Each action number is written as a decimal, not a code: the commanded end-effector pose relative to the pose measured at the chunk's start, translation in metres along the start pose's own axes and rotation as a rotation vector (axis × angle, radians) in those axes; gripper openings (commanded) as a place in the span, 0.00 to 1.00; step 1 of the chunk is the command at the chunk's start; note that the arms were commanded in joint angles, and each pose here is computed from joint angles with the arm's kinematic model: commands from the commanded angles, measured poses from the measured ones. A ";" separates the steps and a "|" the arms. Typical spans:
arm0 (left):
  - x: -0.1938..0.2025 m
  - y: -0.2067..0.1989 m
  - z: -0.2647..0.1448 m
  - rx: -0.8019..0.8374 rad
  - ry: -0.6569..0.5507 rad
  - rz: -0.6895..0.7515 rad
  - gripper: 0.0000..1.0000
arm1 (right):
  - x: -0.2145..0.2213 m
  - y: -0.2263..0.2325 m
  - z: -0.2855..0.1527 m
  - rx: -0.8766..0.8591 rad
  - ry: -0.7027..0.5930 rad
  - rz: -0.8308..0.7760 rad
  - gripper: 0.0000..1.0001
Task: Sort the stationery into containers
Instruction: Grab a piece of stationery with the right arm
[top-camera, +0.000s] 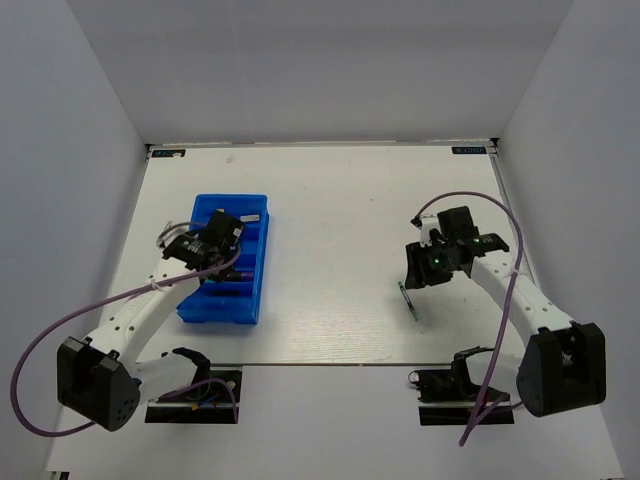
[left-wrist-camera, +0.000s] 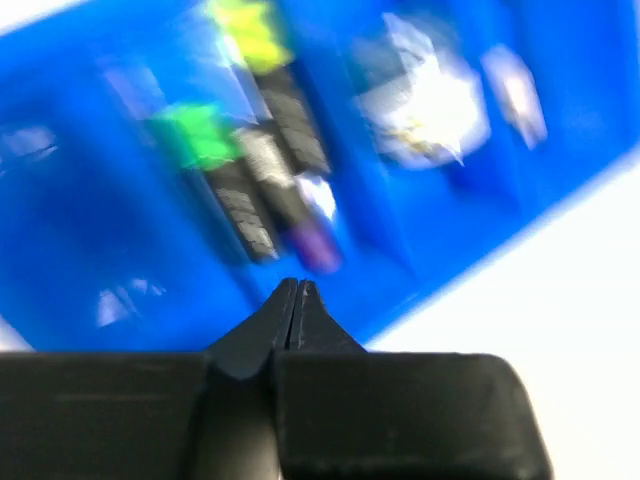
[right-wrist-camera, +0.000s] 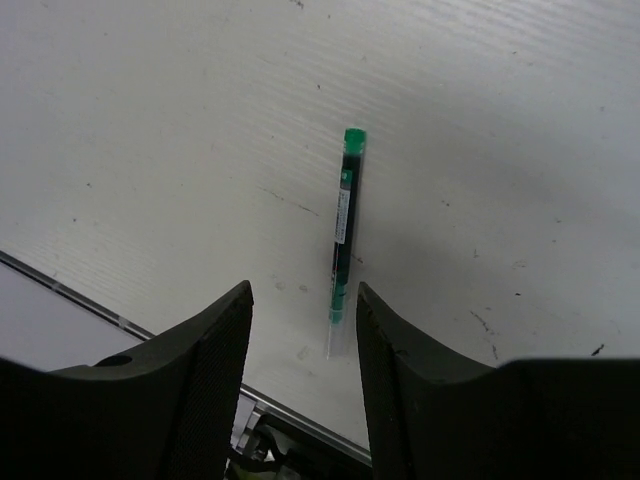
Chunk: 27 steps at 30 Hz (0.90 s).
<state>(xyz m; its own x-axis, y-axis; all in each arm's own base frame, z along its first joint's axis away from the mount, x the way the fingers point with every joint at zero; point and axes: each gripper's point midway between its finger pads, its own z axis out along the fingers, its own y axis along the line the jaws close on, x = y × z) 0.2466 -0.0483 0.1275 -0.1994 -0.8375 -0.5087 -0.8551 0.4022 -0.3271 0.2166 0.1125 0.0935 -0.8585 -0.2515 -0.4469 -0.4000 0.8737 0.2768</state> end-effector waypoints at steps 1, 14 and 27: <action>0.012 -0.079 -0.039 0.435 0.068 0.340 0.13 | 0.005 0.007 0.006 -0.055 0.067 -0.037 0.49; 0.077 -0.032 -0.122 0.856 0.150 1.104 1.00 | 0.028 -0.007 0.056 0.097 0.245 -0.114 0.49; 0.060 -0.028 -0.165 1.000 0.134 1.152 1.00 | 0.049 -0.028 0.078 0.202 0.377 -0.147 0.32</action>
<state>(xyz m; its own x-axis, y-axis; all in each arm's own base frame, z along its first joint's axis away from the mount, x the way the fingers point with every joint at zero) 0.1828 -0.1682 0.2124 -0.6334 0.0791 -0.7698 0.3895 0.8921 -0.2289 0.2134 0.1121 0.0119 -0.8689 -0.4702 -0.1547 -0.4836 0.8731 0.0624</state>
